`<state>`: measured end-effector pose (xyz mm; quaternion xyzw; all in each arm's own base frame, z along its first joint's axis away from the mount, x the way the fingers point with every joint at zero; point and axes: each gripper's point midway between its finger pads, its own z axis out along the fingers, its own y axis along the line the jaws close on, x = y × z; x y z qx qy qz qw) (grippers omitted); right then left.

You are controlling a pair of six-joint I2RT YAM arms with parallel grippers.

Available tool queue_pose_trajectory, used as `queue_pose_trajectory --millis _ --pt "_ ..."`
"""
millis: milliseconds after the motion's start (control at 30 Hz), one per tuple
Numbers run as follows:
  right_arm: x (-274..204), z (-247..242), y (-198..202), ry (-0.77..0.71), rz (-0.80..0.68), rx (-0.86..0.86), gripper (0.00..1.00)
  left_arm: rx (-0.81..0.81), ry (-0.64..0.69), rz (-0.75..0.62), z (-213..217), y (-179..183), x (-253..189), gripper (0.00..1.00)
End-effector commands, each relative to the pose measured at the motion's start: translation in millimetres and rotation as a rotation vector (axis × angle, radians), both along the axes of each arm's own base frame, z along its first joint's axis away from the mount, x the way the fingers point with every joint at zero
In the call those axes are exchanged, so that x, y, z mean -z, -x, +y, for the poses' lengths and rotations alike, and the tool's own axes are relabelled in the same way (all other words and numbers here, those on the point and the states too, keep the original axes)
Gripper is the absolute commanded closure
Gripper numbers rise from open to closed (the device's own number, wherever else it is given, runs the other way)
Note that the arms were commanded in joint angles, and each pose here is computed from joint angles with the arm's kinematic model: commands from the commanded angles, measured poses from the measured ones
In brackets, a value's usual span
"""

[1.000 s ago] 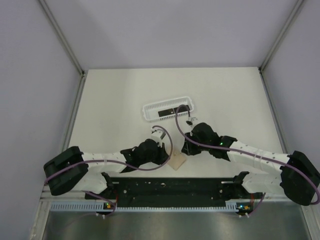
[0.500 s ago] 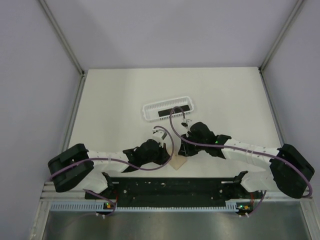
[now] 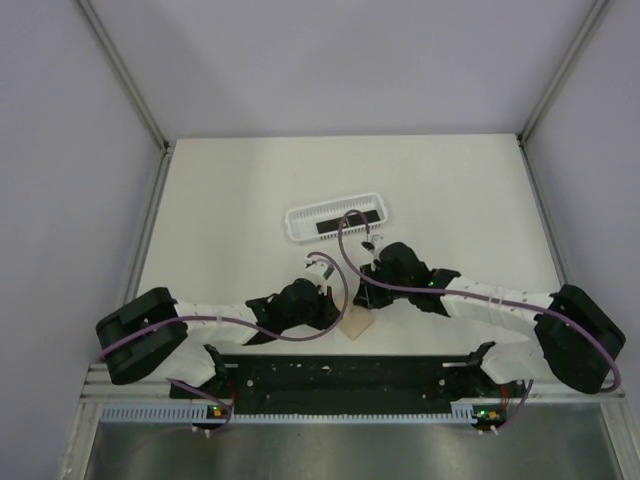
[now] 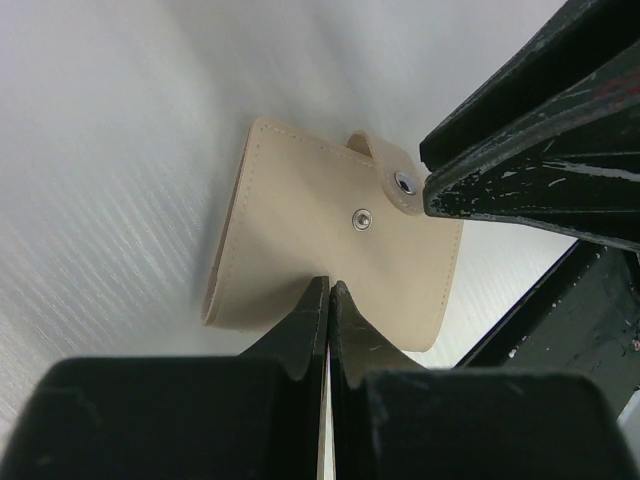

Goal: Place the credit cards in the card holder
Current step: Insert the card holder at the center of the board.

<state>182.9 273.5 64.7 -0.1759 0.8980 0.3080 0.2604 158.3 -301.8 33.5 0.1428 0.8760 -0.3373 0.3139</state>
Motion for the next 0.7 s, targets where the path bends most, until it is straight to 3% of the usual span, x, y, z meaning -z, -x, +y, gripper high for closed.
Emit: queue_pose_trajectory --millis 0,667 --pt "-3.2 3.3 -17.3 -0.009 -0.045 0.026 0.77 -0.005 0.015 -0.006 -1.5 -0.6 -3.3 1.0" --pt "5.3 13.1 -19.3 -0.03 -0.03 0.005 0.77 -0.005 0.013 -0.011 -0.5 -0.5 -3.9 1.0"
